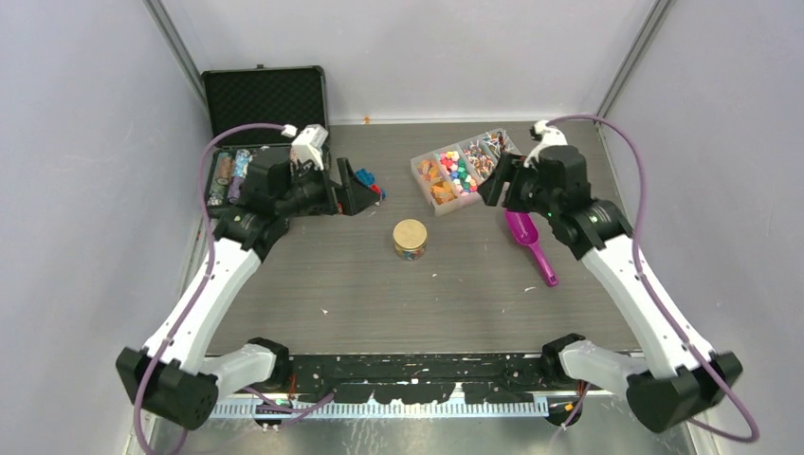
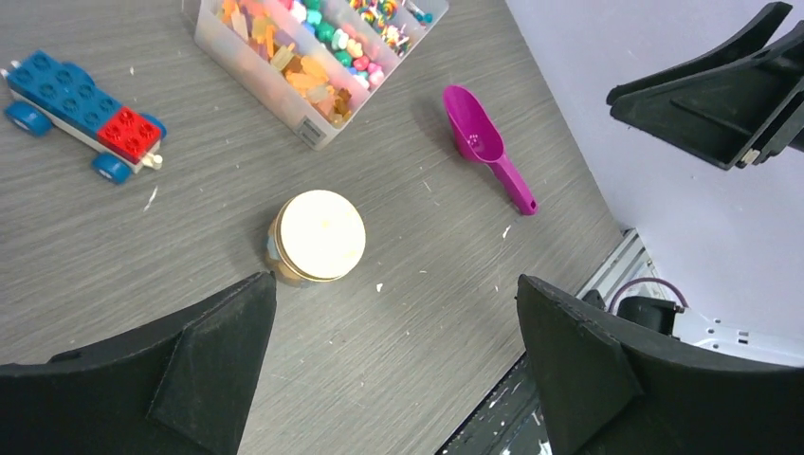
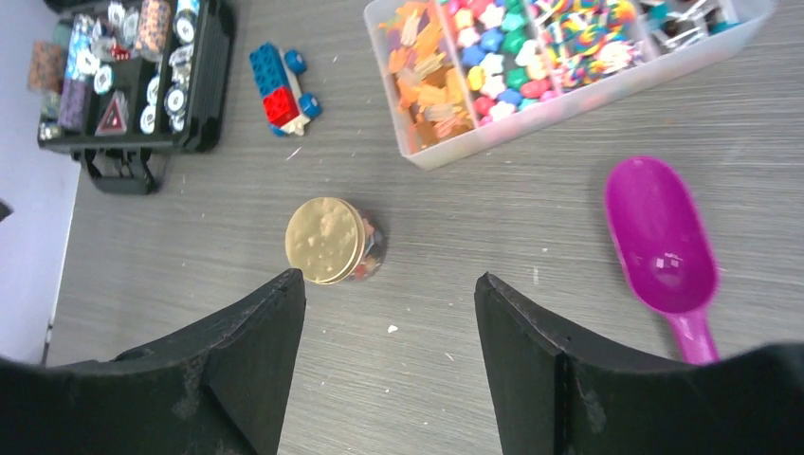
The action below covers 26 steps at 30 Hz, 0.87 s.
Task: Pack the candies
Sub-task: Reset both arms
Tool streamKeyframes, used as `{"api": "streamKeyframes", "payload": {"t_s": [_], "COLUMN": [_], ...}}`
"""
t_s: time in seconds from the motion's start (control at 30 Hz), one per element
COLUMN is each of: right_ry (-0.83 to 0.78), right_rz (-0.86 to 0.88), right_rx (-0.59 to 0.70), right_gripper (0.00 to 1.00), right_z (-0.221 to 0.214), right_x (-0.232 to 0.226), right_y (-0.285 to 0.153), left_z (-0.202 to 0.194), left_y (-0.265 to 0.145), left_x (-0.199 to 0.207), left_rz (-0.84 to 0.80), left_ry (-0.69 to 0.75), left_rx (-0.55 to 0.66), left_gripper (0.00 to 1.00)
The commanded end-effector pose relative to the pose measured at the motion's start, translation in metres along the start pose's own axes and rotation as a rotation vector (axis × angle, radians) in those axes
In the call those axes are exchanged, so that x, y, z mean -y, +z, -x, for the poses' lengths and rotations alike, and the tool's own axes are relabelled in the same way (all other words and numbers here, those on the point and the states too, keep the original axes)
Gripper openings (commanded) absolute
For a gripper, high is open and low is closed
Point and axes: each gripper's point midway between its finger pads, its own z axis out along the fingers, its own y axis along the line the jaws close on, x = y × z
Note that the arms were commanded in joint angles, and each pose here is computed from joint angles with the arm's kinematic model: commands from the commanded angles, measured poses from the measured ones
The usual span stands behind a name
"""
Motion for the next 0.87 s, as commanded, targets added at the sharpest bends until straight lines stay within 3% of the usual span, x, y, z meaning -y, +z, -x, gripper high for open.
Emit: {"api": "streamKeyframes", "payload": {"t_s": [0.0, 0.3, 0.83], "right_ry": [-0.025, -0.006, 0.037], "right_rz": [-0.097, -0.007, 0.076], "right_rx": [0.151, 0.273, 0.364], "right_gripper": [0.71, 0.71, 0.72], "right_z": [0.019, 0.009, 0.002], "right_x": [0.020, 0.016, 0.010], "right_y": [-0.039, -0.090, -0.116], "left_z": [0.004, -0.016, -0.018], "left_y": [-0.035, -0.082, -0.104], "left_x": [0.014, 0.006, 0.010], "left_rz": [0.002, 0.068, 0.095], "left_ry": [0.087, 0.148, 0.185], "left_rx": [0.061, 0.225, 0.238], "left_gripper": [1.00, 1.00, 1.00]}}
